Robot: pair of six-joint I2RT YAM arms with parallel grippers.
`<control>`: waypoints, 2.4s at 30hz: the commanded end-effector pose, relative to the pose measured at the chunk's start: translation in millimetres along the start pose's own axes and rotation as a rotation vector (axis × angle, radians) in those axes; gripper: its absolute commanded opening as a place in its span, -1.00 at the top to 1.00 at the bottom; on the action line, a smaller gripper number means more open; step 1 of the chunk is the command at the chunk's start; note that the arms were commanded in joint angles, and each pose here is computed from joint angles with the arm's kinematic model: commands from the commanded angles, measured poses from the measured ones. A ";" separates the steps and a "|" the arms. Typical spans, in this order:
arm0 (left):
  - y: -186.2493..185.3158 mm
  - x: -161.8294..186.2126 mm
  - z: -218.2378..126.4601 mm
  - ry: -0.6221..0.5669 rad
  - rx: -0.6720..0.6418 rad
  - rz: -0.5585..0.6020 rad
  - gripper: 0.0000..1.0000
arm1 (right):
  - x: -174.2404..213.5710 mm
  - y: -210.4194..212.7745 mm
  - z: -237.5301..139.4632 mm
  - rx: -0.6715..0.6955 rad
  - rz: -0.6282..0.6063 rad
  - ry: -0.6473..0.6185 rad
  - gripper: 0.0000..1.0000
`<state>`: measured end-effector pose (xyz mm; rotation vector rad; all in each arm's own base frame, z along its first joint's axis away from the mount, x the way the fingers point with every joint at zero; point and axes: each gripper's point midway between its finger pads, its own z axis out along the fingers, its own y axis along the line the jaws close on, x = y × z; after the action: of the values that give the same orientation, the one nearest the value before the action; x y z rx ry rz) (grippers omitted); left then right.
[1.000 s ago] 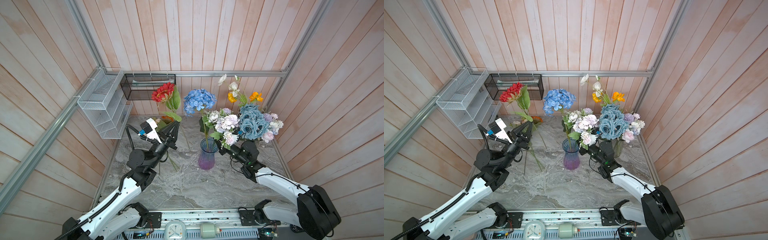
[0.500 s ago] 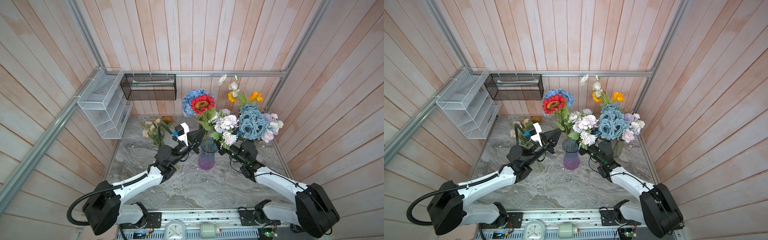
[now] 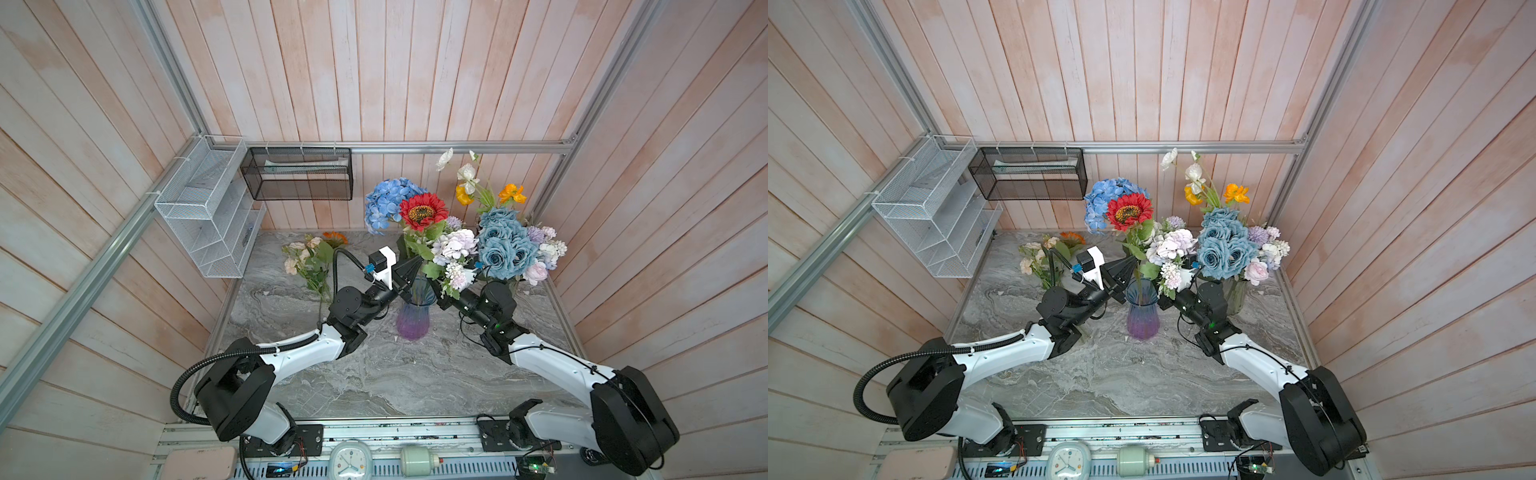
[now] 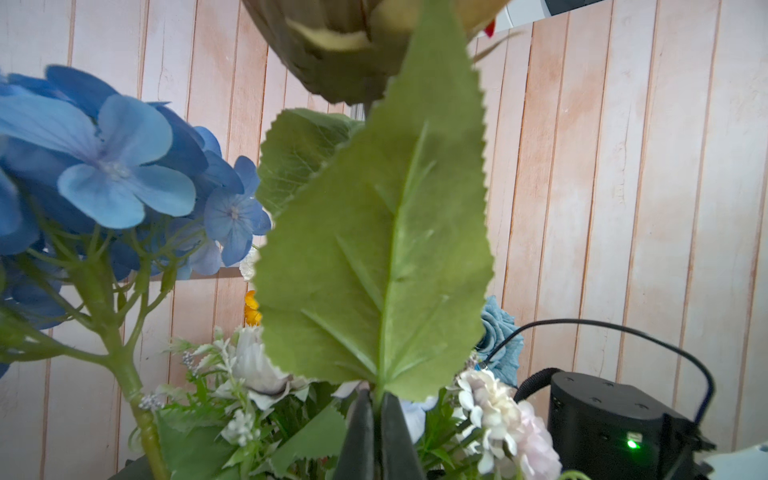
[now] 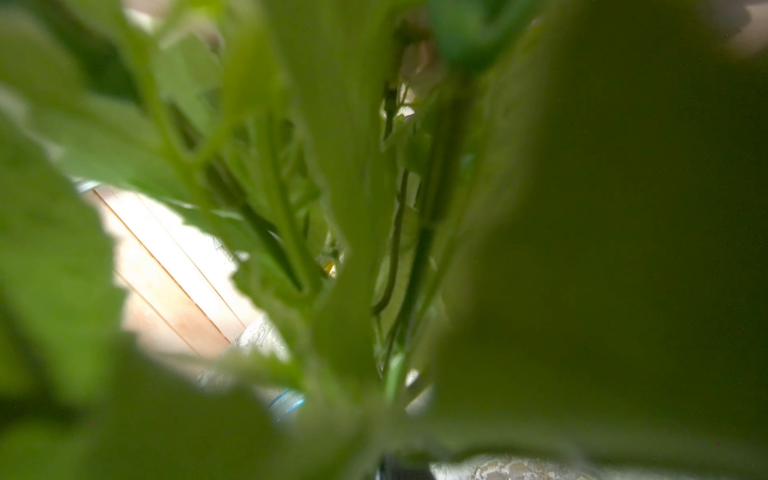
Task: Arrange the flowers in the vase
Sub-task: 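Carry the red gerbera over the vase and lower it in with the left gripper, then open the left gripper and draw it back toward the peach roses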
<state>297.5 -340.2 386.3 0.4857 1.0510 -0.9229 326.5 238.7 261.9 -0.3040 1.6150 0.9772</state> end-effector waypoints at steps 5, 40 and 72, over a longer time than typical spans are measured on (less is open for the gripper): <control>-2.3 -39.3 12.5 -0.085 -0.003 0.045 1.00 | -6.9 3.1 -1.4 -0.021 -0.019 -0.031 0.75; 16.4 119.0 -54.6 0.444 -0.191 -0.097 -0.03 | -3.9 2.2 0.7 -0.018 -0.021 -0.011 0.75; 105.8 107.2 -203.1 0.679 -0.693 -0.260 -0.27 | -5.4 4.2 -0.5 -0.024 -0.020 -0.014 0.75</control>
<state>295.1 -200.9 206.9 0.1702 1.9445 -0.5876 326.7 240.1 258.3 -0.3122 1.6235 0.9789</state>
